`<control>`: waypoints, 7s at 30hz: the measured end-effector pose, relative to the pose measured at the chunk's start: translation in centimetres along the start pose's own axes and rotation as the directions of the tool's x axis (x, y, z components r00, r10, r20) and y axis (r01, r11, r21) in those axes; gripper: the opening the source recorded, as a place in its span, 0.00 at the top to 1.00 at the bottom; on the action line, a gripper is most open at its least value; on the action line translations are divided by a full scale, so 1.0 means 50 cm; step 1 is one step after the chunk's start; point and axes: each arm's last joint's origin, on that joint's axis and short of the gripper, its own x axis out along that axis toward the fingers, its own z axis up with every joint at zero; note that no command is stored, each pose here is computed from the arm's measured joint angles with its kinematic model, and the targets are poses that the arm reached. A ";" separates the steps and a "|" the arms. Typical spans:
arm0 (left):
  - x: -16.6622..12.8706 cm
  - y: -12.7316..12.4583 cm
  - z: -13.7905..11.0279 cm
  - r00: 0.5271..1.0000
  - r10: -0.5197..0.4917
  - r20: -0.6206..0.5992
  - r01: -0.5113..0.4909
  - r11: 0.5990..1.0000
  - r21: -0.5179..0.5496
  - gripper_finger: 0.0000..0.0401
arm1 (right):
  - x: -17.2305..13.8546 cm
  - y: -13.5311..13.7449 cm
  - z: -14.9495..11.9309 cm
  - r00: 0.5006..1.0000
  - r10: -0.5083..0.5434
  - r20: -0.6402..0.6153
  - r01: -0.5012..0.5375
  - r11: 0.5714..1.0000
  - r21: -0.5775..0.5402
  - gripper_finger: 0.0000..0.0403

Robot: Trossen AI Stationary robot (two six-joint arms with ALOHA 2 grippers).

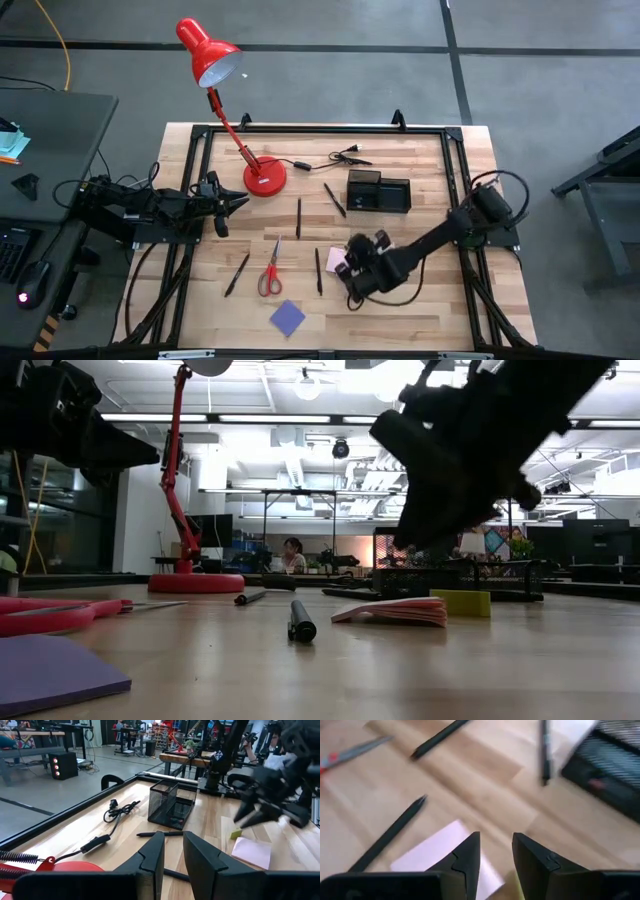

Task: Pick and place office supplies into organizer
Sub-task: Put the green eraser into the desk organizer

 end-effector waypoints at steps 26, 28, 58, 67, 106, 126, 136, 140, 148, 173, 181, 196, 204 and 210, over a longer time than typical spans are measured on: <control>0.000 0.000 0.000 1.000 0.000 0.001 0.000 1.000 -0.001 0.85 | -0.005 -0.111 -0.097 0.974 0.173 0.149 -0.198 0.966 0.167 0.74; 0.000 0.000 0.000 1.000 0.000 0.001 0.000 1.000 -0.001 0.85 | -0.004 -0.116 -0.100 0.979 0.160 0.128 -0.181 0.968 0.175 0.74; 0.000 0.000 0.000 1.000 0.000 0.001 0.000 1.000 -0.001 0.85 | 0.011 -0.100 -0.119 0.980 0.179 0.089 -0.185 0.980 0.067 0.53; 0.000 0.000 0.000 1.000 0.000 0.001 0.000 1.000 -0.001 0.85 | 0.028 -0.101 -0.131 0.984 0.164 0.064 -0.168 0.983 0.069 0.53; 0.000 0.000 0.000 1.000 0.000 0.000 0.000 1.000 0.000 0.84 | 0.052 -0.109 -0.101 0.989 0.109 0.104 -0.118 0.989 0.088 0.98; 0.000 0.000 0.000 1.000 0.000 0.001 0.000 1.000 -0.001 0.84 | 0.038 -0.113 0.141 0.984 -0.180 -0.020 0.173 0.967 -0.187 0.95; 0.000 0.000 0.000 1.000 0.000 0.000 0.000 1.000 0.000 0.84 | 0.068 -0.152 0.179 0.953 -0.243 -0.180 0.198 0.951 -0.236 0.95; 0.000 0.000 0.000 1.000 0.000 0.000 0.000 1.000 0.000 0.85 | 0.079 -0.163 0.191 0.947 -0.261 -0.185 0.214 0.947 -0.240 0.96; 0.000 0.000 0.000 1.000 0.000 0.000 0.000 1.000 0.000 0.84 | 0.096 -0.180 0.207 0.939 -0.282 -0.198 0.231 0.942 -0.245 0.94; 0.000 0.000 0.000 1.000 0.000 0.000 0.000 1.000 0.000 0.85 | 0.104 -0.187 0.216 0.938 -0.301 -0.173 0.255 0.935 -0.246 0.85; 0.000 0.000 0.000 1.000 0.000 0.000 0.000 1.000 0.000 0.84 | 0.106 -0.191 0.209 0.934 -0.313 -0.171 0.272 0.935 -0.226 0.72; 0.000 0.000 0.000 1.000 0.000 0.000 0.000 1.000 0.000 0.85 | 0.123 -0.202 0.180 0.937 -0.306 -0.171 0.285 0.949 -0.134 0.47; 0.000 0.000 0.000 1.000 0.000 0.000 0.000 1.000 0.000 0.85 | 0.129 -0.205 0.186 0.938 -0.298 -0.177 0.303 0.953 -0.002 0.41; 0.000 0.000 0.000 1.000 0.000 0.000 0.000 1.000 -0.001 0.85 | 0.130 -0.200 0.186 0.945 -0.258 -0.200 0.271 0.962 0.038 0.40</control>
